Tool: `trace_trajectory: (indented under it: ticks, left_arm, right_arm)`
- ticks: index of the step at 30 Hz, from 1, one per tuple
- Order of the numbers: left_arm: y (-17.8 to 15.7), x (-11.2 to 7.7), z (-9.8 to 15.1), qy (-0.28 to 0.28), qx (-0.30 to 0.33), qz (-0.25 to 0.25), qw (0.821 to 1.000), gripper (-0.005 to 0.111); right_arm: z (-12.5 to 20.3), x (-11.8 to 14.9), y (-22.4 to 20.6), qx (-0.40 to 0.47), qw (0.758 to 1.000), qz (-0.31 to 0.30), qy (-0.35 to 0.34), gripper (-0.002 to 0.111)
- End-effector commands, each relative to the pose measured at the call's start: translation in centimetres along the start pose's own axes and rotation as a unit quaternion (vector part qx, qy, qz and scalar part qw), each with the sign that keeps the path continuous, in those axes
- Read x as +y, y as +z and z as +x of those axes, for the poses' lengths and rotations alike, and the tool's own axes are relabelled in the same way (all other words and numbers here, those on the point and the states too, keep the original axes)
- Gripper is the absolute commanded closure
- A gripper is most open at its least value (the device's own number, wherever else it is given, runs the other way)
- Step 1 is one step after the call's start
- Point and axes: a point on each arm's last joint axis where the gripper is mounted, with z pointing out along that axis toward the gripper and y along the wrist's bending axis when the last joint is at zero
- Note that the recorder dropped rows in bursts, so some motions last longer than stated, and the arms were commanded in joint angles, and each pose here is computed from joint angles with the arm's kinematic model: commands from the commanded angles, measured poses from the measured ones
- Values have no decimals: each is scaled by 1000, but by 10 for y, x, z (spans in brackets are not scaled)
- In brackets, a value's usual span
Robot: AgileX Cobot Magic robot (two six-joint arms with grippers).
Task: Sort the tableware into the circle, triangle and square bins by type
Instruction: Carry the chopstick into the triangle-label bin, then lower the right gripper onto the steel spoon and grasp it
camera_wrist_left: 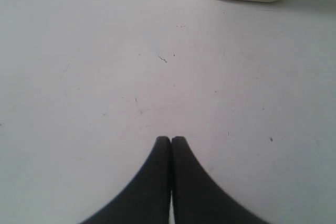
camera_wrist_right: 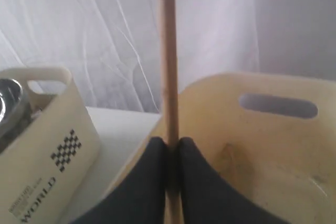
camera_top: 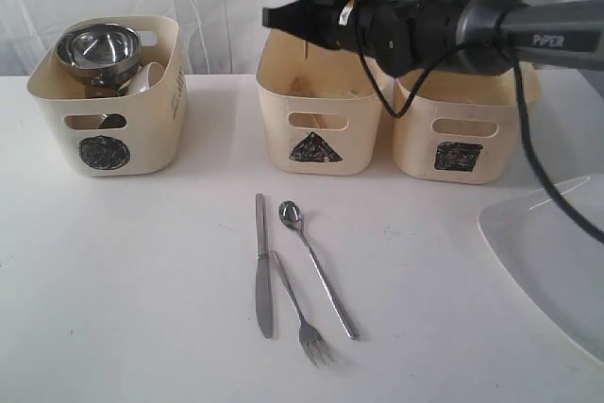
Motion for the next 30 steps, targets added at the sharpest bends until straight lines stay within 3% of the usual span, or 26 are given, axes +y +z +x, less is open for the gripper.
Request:
trace_trajectory:
  ticks: [1, 5, 9, 12, 15, 16, 19, 20, 22, 23, 26, 30]
  left_arm:
    - [1, 0, 4, -2, 11, 1, 1000, 107]
    - [1, 0, 4, -2, 11, 1, 1000, 107]
    - [1, 0, 4, -2, 11, 1, 1000, 107]
    - [1, 0, 4, -2, 11, 1, 1000, 107]
    - [1, 0, 4, -2, 11, 1, 1000, 107]
    - [1, 0, 4, -2, 11, 1, 1000, 107]
    - [1, 0, 4, -2, 11, 1, 1000, 107]
    - [1, 0, 4, -2, 11, 1, 1000, 107]
    - [1, 0, 4, -2, 11, 1, 1000, 107]
    - [1, 0, 4, -2, 11, 1, 1000, 107]
    - [1, 0, 4, -2, 11, 1, 1000, 107]
    - [1, 0, 4, -2, 11, 1, 1000, 107]
  right_arm:
    - [18, -12, 10, 34, 999, 16, 3, 90]
    - [18, -12, 8, 44, 999, 18, 2, 70]
    - [8, -10, -4, 74, 997, 26, 2, 67]
    - [2, -9, -30, 184, 982, 54, 3, 67]
    - [1, -8, -72, 346, 934, 84, -14, 68]
    - [5, -4, -89, 416, 905, 84, -29, 68]
    - [26, 13, -113, 521, 852, 34, -43, 70]
    - [34, 20, -116, 532, 846, 15, -34, 70]
    - [55, 36, -119, 542, 839, -29, -32, 70]
    - [72, 45, -116, 526, 848, -42, -52, 70]
    - [90, 48, -101, 481, 874, -37, -61, 70]
    - [101, 42, -94, 489, 869, -22, -68, 70]
